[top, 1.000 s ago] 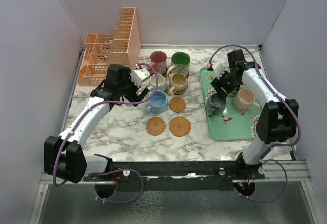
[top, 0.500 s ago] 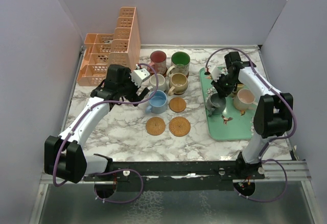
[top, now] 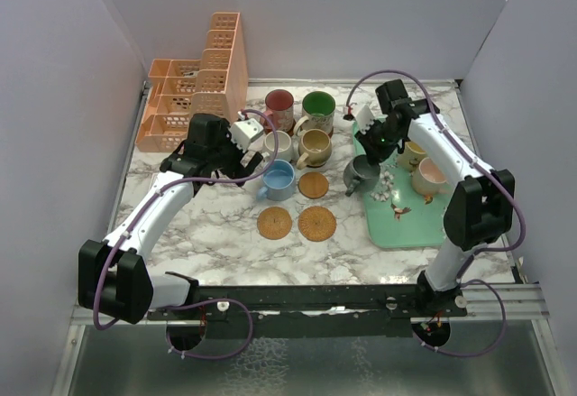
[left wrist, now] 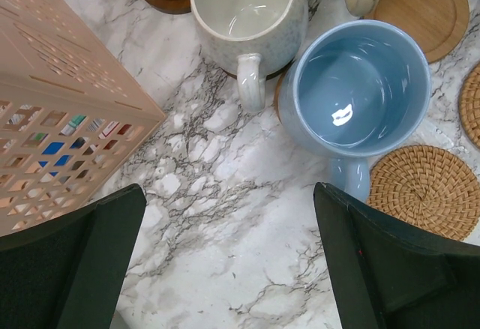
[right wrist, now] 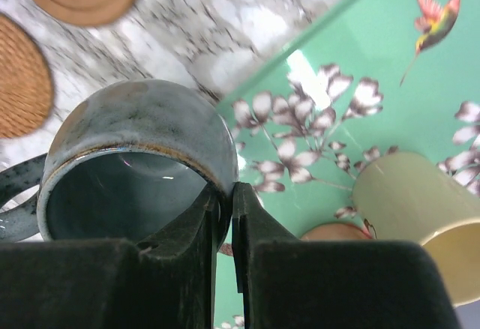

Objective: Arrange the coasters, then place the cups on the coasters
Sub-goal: Pick up the cup from the tray, then place the cup on the coaster.

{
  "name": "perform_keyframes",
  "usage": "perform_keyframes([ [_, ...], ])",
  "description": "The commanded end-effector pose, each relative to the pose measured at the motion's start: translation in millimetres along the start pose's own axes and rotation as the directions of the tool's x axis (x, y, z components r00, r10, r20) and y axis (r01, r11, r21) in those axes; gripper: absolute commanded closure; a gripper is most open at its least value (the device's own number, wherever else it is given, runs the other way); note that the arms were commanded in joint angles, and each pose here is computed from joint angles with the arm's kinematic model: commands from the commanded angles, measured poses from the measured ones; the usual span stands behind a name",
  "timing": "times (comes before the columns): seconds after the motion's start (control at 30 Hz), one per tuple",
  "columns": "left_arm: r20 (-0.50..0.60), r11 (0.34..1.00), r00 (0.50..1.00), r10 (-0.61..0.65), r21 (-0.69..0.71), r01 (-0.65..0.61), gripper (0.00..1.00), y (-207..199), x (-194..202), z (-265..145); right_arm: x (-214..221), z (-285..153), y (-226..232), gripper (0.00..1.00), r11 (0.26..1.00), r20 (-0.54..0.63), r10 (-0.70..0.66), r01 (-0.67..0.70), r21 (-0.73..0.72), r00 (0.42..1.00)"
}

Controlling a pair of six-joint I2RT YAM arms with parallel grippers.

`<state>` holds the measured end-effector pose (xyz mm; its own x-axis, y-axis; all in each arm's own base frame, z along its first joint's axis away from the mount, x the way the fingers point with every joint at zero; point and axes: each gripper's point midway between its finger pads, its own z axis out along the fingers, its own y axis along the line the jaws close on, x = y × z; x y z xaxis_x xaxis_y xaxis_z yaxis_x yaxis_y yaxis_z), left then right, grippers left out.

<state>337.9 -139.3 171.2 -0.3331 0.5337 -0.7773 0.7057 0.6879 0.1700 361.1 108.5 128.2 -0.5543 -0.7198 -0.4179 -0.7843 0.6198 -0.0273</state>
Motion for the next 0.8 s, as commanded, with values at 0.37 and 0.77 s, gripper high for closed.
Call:
perform_keyframes([
  [0.37, 0.003, 0.986, 0.998, -0.06, -0.156, 0.06, 0.01, 32.1, 5.5, -3.6, -100.7, 10.5, 55.0, 0.99, 0.999, 0.133, 0.001, -0.006, 0.043, 0.991],
  [0.77, 0.004, 0.985, 0.998, -0.063, -0.159, 0.062, 0.01, 34.2, 6.6, -4.1, -115.2, 35.0, 58.9, 0.99, 0.993, 0.113, 0.072, -0.083, 0.089, 0.991],
])
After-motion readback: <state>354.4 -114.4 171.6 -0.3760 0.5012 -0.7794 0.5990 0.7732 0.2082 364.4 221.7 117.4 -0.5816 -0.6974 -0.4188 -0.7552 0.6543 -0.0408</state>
